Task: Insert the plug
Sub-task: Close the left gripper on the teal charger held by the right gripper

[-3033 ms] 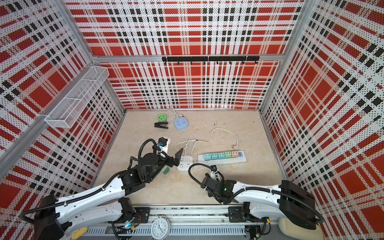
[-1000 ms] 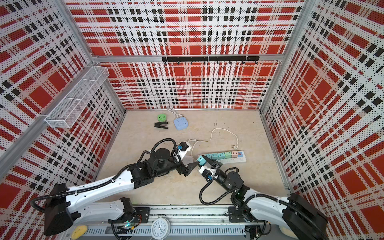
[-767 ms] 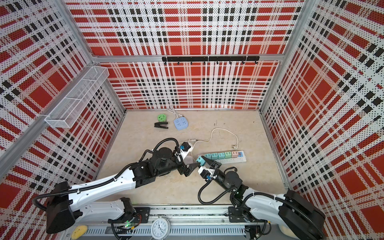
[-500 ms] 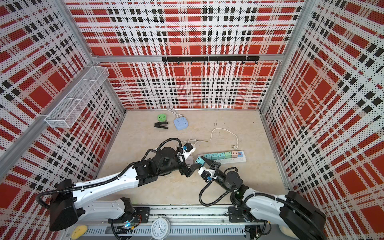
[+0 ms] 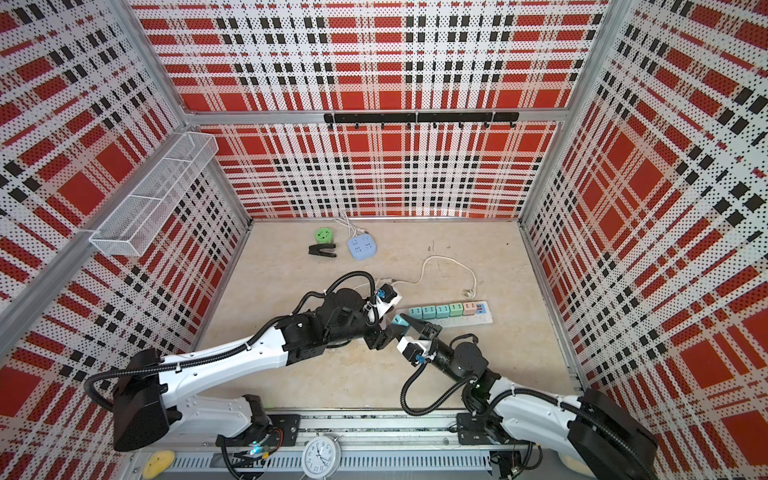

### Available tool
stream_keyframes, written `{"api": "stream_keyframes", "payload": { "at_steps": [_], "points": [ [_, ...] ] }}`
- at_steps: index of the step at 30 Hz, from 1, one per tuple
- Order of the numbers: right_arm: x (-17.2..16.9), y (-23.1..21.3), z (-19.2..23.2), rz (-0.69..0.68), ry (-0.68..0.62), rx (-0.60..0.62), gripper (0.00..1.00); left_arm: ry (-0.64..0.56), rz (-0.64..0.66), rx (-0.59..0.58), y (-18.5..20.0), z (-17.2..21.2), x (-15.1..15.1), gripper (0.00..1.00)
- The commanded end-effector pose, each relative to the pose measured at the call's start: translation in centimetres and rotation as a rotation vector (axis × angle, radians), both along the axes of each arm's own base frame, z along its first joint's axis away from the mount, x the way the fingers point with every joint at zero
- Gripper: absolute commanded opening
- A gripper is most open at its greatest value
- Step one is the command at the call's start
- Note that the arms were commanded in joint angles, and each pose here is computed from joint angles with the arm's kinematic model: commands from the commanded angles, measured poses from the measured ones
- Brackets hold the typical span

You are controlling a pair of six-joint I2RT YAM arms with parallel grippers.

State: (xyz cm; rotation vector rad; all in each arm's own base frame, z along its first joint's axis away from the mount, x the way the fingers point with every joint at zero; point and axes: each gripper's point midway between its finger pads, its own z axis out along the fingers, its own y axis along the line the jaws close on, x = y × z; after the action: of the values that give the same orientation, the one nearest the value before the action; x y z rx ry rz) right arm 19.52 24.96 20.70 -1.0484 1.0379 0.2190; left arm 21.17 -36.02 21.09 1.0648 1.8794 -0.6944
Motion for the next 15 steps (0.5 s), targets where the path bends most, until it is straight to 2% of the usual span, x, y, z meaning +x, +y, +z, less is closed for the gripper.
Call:
{"api": "stream_keyframes", "payload": {
  "at_steps": [1, 6, 13, 15],
  "points": [
    [-0.1, 0.31, 2.56, 0.01, -0.069, 0.048, 0.0, 0.034, -0.03, 0.015, -0.64, -0.18, -0.44, 0.64],
    [0.08, 0.22, 2.42, -0.008, -0.077, 0.038, 0.0, 0.062, -0.048, 0.036, -1.16, -0.82, -0.56, 0.48],
    [0.56, -0.07, 2.42, -0.044, -0.084, 0.03, 0.0, 0.064, -0.059, 0.042, -1.25, -0.94, -0.67, 0.13],
    [0.64, -0.11, 2.38, -0.05, -0.082, 0.03, 0.0, 0.065, -0.058, 0.044, -1.22, -1.01, -0.66, 0.08]
  ]
}}
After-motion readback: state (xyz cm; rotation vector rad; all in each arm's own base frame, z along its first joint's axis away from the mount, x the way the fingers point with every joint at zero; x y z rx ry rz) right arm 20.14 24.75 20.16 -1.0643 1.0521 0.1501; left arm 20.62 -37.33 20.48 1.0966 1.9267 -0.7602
